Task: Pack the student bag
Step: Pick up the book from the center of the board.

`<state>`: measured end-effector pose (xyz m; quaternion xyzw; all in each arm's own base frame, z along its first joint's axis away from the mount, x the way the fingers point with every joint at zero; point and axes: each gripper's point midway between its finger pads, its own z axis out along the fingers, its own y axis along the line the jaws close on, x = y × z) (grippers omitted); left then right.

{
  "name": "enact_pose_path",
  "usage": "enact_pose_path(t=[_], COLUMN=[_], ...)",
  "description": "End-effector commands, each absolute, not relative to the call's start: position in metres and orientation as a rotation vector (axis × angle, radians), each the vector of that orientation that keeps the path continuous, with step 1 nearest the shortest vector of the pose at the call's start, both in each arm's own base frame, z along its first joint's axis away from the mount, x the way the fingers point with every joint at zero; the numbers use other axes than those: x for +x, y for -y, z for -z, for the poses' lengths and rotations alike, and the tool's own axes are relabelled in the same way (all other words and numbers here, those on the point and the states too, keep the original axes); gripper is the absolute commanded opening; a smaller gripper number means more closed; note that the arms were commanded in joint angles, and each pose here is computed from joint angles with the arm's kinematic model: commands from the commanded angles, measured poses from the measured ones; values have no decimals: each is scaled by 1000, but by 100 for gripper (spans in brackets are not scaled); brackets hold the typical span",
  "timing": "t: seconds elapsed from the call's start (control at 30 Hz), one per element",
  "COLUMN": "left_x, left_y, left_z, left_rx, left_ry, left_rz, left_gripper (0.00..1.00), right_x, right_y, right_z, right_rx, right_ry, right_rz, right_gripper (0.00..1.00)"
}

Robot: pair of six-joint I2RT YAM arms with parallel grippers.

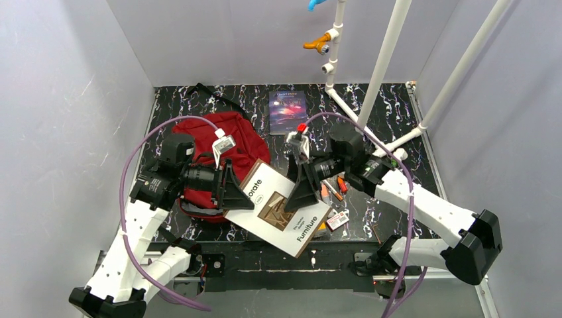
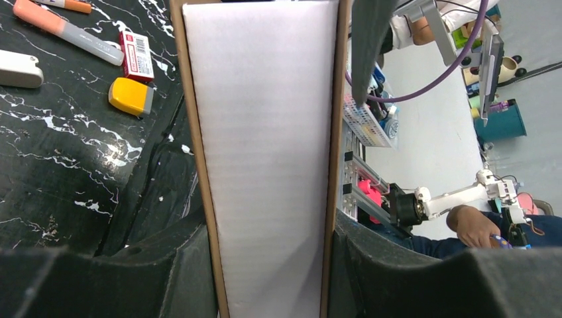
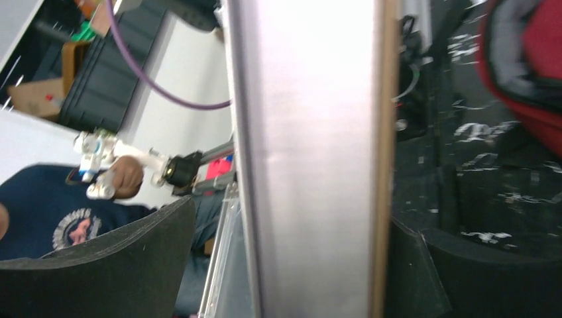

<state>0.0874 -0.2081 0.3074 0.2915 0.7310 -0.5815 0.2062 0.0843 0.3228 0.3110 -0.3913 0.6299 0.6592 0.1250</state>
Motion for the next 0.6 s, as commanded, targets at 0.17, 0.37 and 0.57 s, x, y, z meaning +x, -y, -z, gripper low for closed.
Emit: enact_pose_path(t=[0.17,0.37,0.57], left_x=[82,88,84], left_y=[208,205,200], left_z=[-310,-296,-293], left_rx=[842,779,765], left_ry=[-1993,-2046,-2040], left_rz=[1634,1555,1501], left_gripper=[0,0,0], right_x=[46,51,58], right_y=[-316,-315,-315], right_z=[-318,-312,-306], right_rx=[-1257,-1192,-1116], right_ry=[-1732,-1755,-1775], right_rz=[-2038,-2004,-2024], right_gripper=[81,67,45])
